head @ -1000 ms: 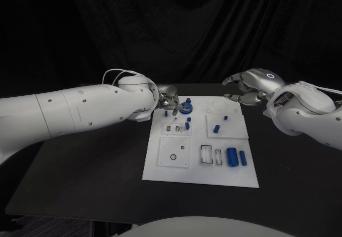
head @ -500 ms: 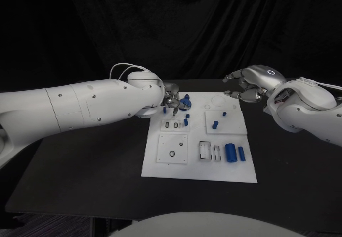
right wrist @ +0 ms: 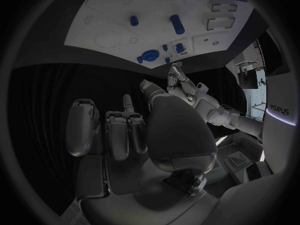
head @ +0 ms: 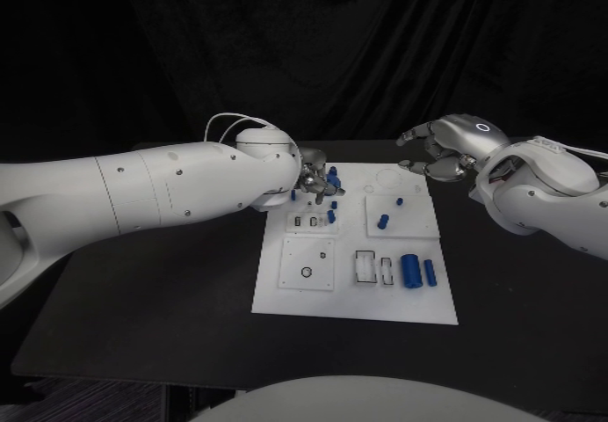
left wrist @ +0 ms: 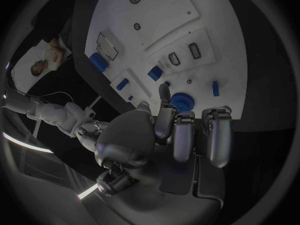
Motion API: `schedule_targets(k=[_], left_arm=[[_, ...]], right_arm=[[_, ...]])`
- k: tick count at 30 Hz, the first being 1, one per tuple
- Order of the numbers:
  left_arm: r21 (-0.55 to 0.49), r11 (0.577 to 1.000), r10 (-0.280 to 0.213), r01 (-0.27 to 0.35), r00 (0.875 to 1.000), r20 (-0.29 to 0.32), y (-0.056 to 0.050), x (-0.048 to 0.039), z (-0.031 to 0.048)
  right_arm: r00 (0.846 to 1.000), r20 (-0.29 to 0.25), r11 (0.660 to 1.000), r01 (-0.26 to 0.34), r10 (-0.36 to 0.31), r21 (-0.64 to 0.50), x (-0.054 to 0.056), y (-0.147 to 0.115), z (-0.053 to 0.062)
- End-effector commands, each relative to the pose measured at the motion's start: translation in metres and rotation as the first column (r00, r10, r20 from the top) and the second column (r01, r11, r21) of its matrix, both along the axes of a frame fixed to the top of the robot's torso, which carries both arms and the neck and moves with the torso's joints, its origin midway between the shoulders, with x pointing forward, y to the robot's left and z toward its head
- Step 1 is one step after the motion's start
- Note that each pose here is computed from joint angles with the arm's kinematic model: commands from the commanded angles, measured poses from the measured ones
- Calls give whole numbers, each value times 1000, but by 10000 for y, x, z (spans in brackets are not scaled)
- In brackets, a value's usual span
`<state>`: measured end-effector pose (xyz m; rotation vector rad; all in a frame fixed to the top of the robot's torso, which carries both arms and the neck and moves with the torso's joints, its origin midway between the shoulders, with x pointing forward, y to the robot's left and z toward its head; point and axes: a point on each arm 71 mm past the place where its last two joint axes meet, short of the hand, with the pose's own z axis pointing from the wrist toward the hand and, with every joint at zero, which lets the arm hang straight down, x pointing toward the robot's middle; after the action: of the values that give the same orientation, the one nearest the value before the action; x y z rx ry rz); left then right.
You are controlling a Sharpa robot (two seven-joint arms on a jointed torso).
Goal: Assemble the parts on the task board
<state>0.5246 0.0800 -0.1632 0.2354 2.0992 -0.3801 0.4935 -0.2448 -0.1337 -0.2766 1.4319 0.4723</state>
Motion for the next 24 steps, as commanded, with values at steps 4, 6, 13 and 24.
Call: schedule_targets(k=[4, 6, 13, 24], left_arm=[[5, 1000, -2, 3, 1000, -9, -29, -16, -52], [7, 1000, -2, 2, 1000, -13, -34, -23, -74], [12, 1000, -4, 4, 1000, -28, -56, -48, -136], [18, 1000, -10, 11, 999, -44, -73, -64, -189]], right_arm=[[1000, -6, 1000, 10, -10, -2, -1, 3, -11], [1000, -6, 1000, 10, -10, -2, -1, 4, -12], [1000, -11, 1000, 12, -12, -4, -3, 1, -14], [1000, -16, 1000, 14, -14, -7, -5, 0, -16]])
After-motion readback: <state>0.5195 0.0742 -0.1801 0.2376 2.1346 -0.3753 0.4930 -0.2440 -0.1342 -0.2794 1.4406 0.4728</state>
